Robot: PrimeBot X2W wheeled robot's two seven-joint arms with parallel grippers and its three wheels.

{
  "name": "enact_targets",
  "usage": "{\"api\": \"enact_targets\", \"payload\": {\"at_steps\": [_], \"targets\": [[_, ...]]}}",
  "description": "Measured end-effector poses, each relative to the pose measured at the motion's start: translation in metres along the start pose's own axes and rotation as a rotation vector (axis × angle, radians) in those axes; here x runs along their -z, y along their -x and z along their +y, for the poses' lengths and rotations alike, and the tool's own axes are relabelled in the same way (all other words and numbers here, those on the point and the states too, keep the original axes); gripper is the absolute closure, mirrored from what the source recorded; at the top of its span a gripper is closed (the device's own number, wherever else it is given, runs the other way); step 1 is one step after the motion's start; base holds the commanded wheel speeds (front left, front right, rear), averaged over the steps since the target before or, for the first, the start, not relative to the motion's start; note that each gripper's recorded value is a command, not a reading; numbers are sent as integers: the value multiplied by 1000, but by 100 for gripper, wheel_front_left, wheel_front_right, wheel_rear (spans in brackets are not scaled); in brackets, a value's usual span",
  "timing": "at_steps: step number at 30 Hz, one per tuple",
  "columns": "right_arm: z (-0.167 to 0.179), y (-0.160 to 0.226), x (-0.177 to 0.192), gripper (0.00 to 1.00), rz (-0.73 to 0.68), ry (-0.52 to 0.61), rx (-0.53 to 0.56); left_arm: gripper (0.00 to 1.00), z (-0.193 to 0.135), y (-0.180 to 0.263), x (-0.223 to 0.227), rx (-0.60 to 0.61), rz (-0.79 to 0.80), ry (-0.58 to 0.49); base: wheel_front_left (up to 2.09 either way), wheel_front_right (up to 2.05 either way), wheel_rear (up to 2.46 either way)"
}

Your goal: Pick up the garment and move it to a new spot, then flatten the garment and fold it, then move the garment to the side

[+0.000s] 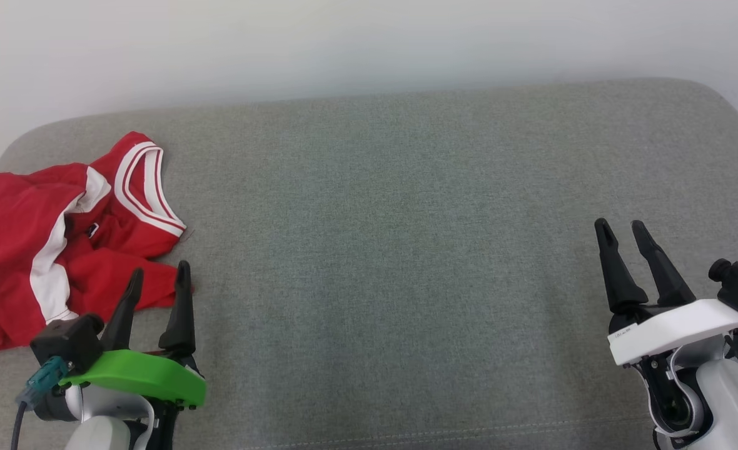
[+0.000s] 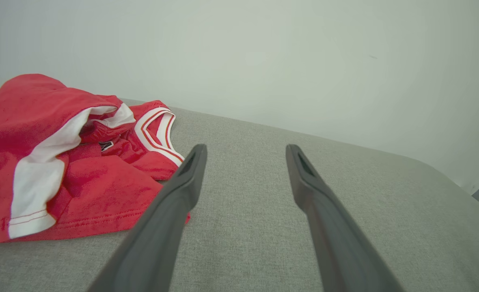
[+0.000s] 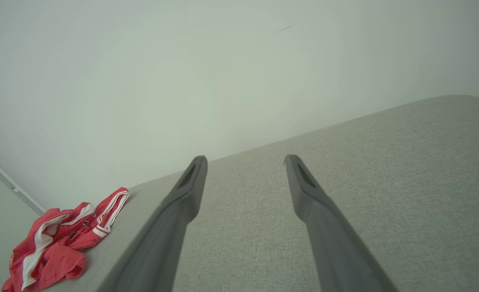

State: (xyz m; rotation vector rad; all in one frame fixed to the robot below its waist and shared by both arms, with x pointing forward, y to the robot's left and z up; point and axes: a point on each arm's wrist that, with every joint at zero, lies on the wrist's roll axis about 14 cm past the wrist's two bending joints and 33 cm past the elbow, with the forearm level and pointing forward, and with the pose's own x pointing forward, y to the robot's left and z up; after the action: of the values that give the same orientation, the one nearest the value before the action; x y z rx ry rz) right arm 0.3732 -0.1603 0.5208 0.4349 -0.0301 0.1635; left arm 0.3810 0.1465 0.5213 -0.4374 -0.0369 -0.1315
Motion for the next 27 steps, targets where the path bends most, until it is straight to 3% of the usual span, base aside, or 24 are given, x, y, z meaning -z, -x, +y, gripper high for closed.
{"api": "enact_targets", "payload": {"at_steps": [20,27], "targets": [[23,-4,-10,0,-68,288,-102,0,-27,-9,-25,100,-126,-292,0,0,0],[25,-6,-14,0,-87,313,-106,0,-30,-9,-26,106,-135,-313,0,0,0]]}}
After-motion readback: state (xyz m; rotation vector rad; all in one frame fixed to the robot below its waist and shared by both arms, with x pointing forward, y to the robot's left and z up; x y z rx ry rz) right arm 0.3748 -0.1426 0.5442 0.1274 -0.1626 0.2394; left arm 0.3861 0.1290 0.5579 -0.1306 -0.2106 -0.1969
